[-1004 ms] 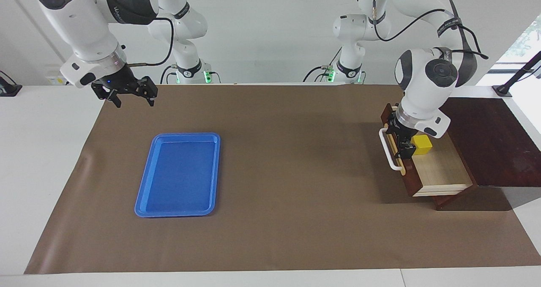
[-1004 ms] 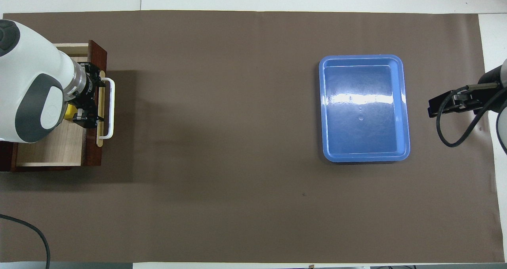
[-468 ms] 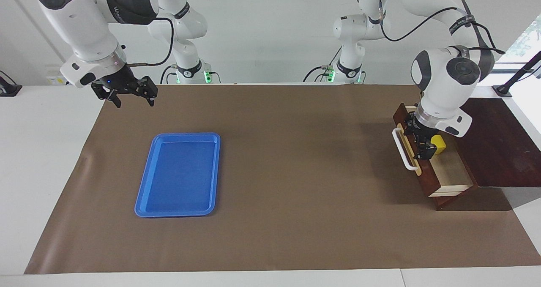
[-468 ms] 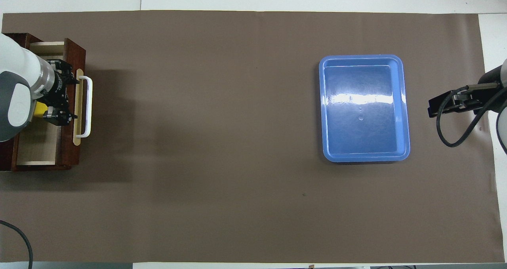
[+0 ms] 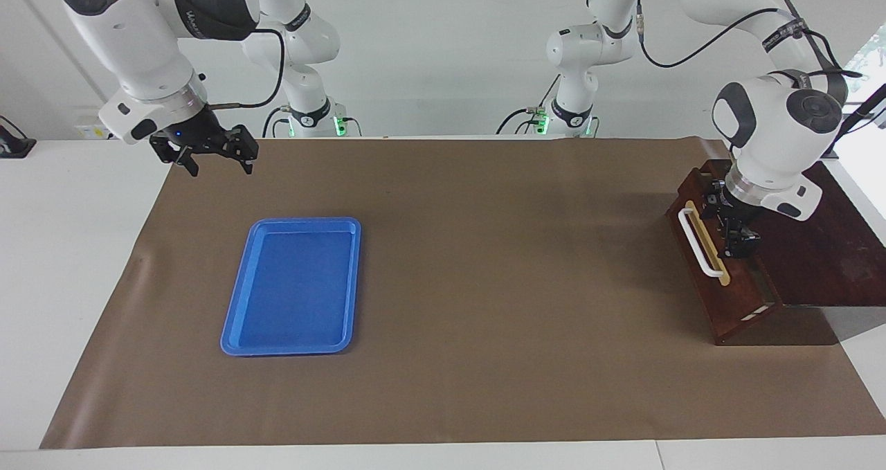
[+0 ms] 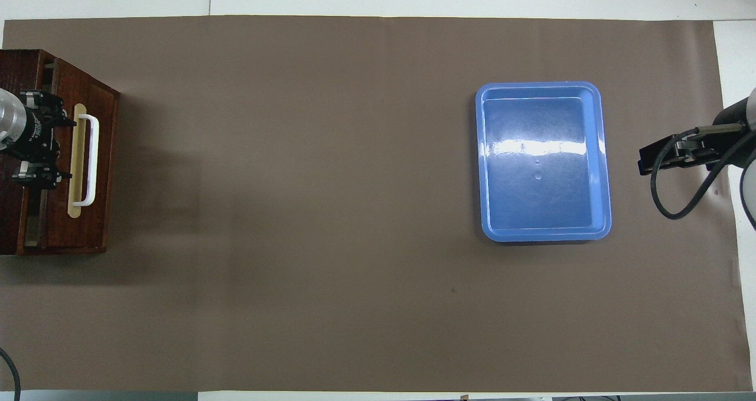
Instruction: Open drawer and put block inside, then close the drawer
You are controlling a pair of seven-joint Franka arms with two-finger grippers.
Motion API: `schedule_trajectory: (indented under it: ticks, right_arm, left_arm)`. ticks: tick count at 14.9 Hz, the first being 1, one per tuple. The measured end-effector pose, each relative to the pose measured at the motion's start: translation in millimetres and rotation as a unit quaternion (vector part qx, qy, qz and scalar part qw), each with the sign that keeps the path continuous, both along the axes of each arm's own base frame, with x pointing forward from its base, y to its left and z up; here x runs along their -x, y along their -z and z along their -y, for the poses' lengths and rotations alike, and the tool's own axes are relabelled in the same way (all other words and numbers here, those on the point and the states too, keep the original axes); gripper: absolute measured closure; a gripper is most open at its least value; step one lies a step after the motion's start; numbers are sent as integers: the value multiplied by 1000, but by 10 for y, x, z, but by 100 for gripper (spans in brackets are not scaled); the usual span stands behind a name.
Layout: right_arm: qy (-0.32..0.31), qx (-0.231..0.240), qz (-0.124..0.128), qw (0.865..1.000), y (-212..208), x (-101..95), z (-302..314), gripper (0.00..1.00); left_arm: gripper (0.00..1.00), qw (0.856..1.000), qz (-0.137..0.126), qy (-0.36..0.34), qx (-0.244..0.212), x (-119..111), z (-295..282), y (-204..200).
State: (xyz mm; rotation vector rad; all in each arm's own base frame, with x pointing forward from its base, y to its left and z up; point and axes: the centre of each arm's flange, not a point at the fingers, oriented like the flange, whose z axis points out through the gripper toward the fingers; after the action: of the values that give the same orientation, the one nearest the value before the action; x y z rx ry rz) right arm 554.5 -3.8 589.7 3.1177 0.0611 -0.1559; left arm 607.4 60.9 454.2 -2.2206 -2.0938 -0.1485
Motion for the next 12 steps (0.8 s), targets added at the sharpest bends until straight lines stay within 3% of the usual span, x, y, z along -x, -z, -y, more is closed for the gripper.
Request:
schedule_trajectory:
  ticks: [8, 12]
  right_arm:
    - [0, 0, 0, 1000, 0, 0, 0, 0]
    - [0, 0, 0, 1000, 0, 0, 0, 0]
  left_arm:
    - [0, 1000, 0, 15, 2, 16, -193, -6]
    - [0, 999, -18, 49, 2, 48, -160, -211]
